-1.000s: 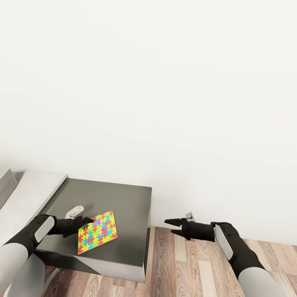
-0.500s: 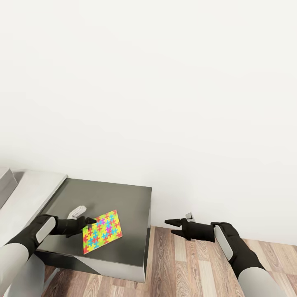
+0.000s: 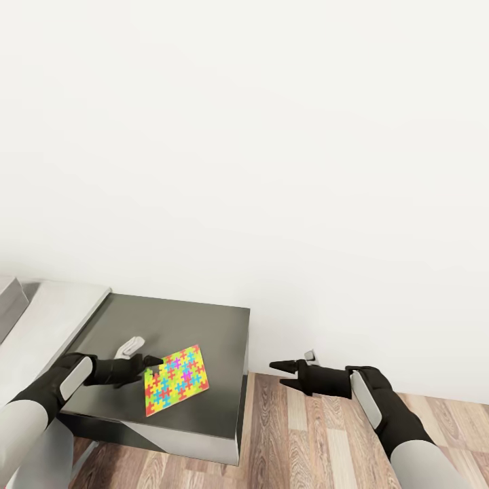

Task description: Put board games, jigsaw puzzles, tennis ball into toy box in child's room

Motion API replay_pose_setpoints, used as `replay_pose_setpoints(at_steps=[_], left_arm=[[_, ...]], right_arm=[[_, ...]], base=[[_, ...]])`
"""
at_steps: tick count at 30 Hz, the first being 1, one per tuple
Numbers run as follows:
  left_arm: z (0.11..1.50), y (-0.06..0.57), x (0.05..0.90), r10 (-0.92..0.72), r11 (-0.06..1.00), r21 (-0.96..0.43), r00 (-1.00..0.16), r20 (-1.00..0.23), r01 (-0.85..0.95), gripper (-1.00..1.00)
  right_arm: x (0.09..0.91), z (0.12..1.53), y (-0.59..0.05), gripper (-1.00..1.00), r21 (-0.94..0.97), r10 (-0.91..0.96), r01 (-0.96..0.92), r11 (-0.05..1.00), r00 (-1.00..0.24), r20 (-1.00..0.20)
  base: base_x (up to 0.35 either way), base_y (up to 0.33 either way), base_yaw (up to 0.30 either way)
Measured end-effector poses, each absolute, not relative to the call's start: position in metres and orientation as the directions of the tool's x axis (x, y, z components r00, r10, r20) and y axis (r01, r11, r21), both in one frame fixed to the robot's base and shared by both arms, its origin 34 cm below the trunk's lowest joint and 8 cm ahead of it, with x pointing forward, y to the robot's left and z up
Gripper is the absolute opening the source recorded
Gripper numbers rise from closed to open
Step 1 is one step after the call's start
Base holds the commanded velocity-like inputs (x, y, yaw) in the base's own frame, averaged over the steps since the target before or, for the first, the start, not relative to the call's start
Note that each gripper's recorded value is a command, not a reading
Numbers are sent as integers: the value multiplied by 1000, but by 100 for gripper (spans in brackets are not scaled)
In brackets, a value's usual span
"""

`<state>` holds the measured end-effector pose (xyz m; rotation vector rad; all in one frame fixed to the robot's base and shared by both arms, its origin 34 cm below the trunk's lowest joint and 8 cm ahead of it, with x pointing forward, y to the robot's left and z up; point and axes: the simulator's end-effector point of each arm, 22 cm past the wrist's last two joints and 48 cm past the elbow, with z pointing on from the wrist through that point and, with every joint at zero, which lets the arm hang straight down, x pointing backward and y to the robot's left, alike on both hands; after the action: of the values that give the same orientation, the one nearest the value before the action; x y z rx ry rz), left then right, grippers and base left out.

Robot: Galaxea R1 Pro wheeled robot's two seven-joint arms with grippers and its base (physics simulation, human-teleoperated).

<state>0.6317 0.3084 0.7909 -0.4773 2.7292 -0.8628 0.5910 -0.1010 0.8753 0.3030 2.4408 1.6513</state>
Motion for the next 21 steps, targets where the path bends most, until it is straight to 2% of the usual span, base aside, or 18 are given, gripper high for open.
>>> replay_pose_setpoints(at_steps=[21], left_arm=[[797, 284, 625, -318, 742, -648, -941, -116, -171, 100]], right_arm=[[591, 876, -100, 100, 931, 266, 67, 360, -963, -33]], base=[[0, 0, 0]])
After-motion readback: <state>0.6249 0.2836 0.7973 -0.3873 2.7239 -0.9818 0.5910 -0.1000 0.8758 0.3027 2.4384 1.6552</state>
